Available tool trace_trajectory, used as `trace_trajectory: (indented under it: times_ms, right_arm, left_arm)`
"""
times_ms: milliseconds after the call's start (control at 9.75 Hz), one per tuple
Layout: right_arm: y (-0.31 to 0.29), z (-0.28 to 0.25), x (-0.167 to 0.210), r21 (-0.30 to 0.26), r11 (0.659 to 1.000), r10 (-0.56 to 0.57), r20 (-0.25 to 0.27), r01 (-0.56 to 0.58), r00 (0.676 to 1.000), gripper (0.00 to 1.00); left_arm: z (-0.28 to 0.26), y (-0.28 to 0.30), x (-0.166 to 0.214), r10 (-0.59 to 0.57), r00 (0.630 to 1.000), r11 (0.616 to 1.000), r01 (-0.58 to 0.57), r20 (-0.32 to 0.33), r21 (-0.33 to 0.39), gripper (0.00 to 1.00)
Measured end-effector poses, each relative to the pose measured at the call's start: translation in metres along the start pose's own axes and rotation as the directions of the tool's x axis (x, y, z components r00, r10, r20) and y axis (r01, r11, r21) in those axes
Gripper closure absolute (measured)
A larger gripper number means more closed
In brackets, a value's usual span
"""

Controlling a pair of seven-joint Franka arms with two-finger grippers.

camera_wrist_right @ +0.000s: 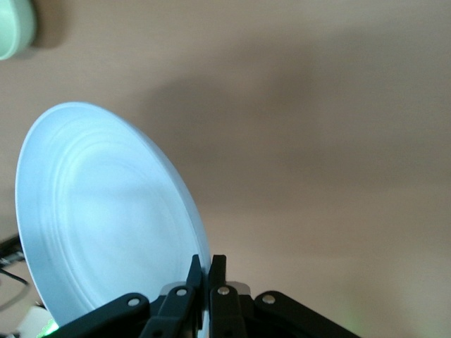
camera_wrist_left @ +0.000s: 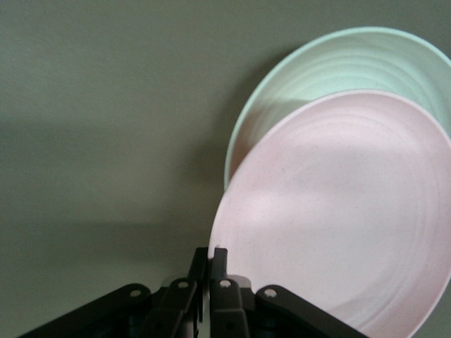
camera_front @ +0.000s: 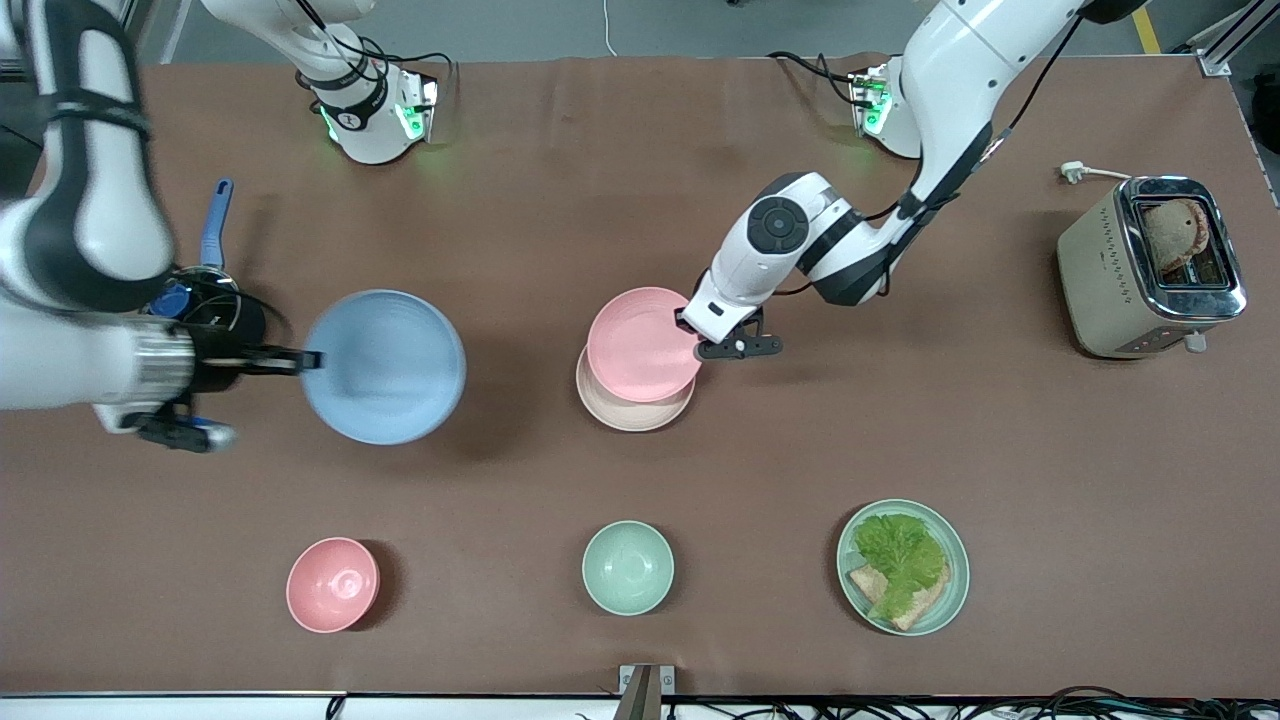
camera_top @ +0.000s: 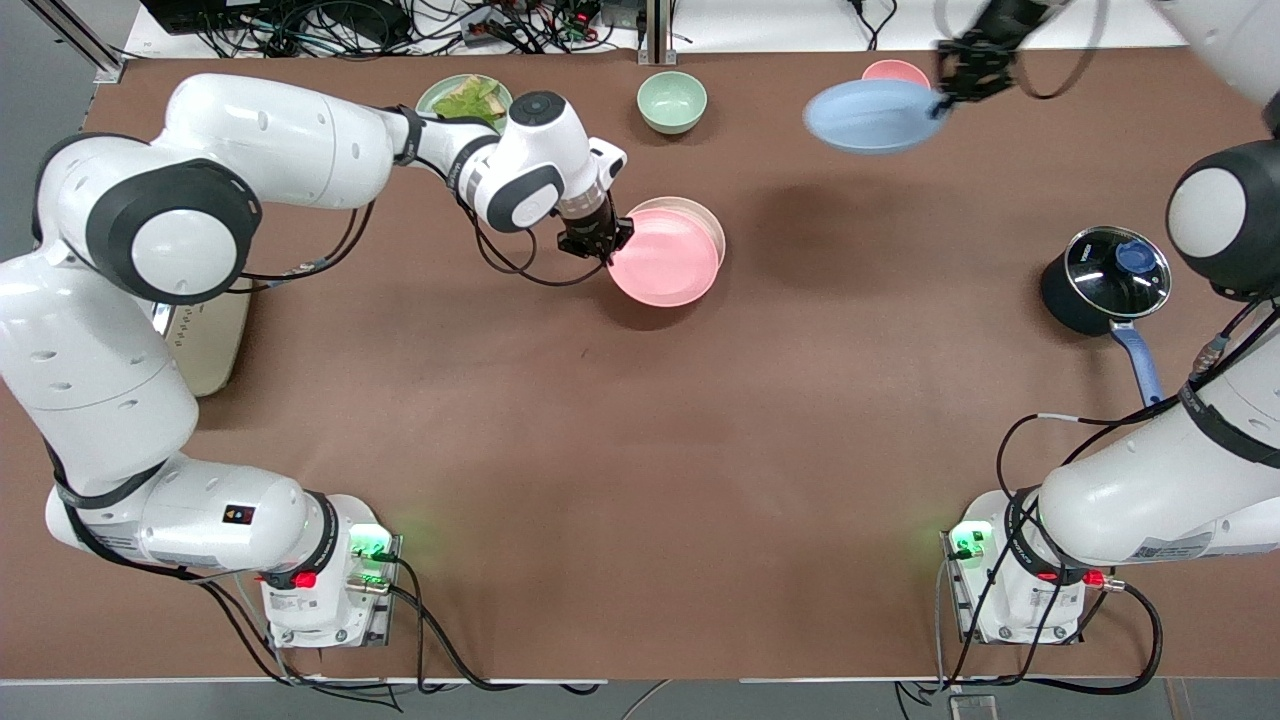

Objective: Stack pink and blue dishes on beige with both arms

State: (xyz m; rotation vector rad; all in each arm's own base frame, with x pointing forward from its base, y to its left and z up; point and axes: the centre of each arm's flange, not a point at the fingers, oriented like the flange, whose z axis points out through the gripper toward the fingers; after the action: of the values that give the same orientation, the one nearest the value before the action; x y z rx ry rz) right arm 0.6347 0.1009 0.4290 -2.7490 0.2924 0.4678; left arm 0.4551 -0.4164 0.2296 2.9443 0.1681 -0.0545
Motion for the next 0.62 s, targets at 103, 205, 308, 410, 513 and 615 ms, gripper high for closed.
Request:
trace_trajectory:
  times_ms: [103, 205, 308, 410, 513, 615]
  right_arm:
    - [-0.027, 0.017, -0.004, 0.007, 1.000, 0.015, -0.019, -0.015, 1.000, 0.95]
    - [-0.047, 0.036, -0.007, 0.014, 0.999, 0.030, -0.035, -0.030, 0.999, 0.95]
    - [-0.063, 0.058, -0.010, 0.022, 0.999, 0.046, -0.052, -0.045, 0.998, 0.95]
    - [-0.074, 0.079, -0.012, 0.025, 0.998, 0.057, -0.066, -0.055, 0.996, 0.95]
    - [-0.078, 0.094, -0.014, 0.021, 0.998, 0.059, -0.067, -0.058, 0.996, 0.95]
    - [-0.079, 0.100, -0.016, 0.017, 0.998, 0.058, -0.064, -0.057, 0.996, 0.95]
  left_arm:
    - [0.003, 0.001, 0.001, 0.004, 1.000, 1.000, -0.004, -0.006, -0.007, 0.95]
    - [0.002, 0.002, 0.005, 0.003, 1.000, 1.000, -0.003, -0.012, -0.013, 0.95]
    - [-0.001, 0.003, 0.011, -0.004, 1.000, 1.000, 0.003, -0.020, -0.020, 0.95]
    - [-0.003, 0.003, 0.019, -0.014, 0.999, 1.000, 0.013, -0.029, -0.026, 0.95]
    - [-0.002, 0.000, 0.028, -0.025, 0.999, 0.999, 0.024, -0.035, -0.029, 0.95]
    - [0.000, -0.005, 0.035, -0.037, 0.999, 0.999, 0.036, -0.038, -0.024, 0.95]
